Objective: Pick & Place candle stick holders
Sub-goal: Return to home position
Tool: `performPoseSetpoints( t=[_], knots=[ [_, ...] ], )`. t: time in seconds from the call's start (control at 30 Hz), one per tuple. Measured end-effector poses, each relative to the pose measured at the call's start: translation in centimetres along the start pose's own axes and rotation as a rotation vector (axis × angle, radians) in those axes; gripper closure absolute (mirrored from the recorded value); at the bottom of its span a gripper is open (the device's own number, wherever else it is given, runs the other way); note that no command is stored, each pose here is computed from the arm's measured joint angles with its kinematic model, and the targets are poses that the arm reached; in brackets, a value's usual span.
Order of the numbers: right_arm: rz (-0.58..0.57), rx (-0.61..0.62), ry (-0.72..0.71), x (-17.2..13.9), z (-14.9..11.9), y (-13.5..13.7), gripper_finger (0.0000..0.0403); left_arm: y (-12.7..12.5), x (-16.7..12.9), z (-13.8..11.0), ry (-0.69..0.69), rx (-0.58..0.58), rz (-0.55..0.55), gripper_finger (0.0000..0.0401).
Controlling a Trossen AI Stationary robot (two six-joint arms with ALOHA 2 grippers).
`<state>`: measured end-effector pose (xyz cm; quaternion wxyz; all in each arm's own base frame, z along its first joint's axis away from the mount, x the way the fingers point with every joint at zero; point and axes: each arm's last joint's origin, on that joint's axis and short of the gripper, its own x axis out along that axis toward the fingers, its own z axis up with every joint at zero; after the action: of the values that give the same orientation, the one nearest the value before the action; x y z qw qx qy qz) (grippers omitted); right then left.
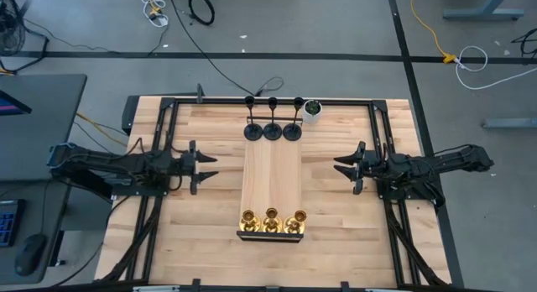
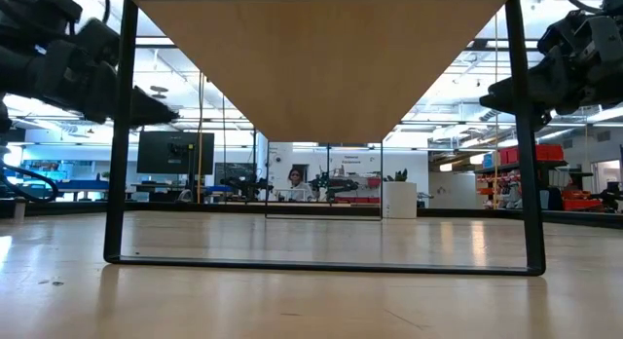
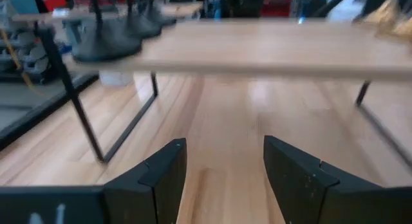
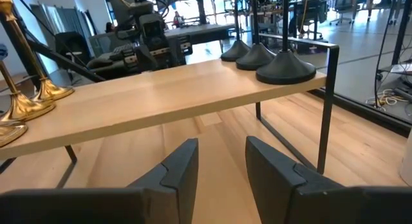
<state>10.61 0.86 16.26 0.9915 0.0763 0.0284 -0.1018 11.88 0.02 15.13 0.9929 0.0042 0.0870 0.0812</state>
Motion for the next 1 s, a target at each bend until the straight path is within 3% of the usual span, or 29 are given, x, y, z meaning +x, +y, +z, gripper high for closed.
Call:
performPoseSetpoints(
  t=[0.4,0.73,1.0],
  knots=[
    [0.001,0.002,-0.004,0.0,0.0,0.0,0.0275,0.6,-1.8,2.1,-0.253,-0.053,0.0,0.0195],
    [0.002,0.002,-0.005,0.0,0.1,0.0,0.0275,0.8,-2.8,2.9,-0.372,-0.075,0.004,0.0195],
    [0.009,0.002,-0.005,0.0,0.1,0.0,0.0275,0.5,-2.9,3.0,-0.388,-0.079,-0.029,0.0195]
  ],
)
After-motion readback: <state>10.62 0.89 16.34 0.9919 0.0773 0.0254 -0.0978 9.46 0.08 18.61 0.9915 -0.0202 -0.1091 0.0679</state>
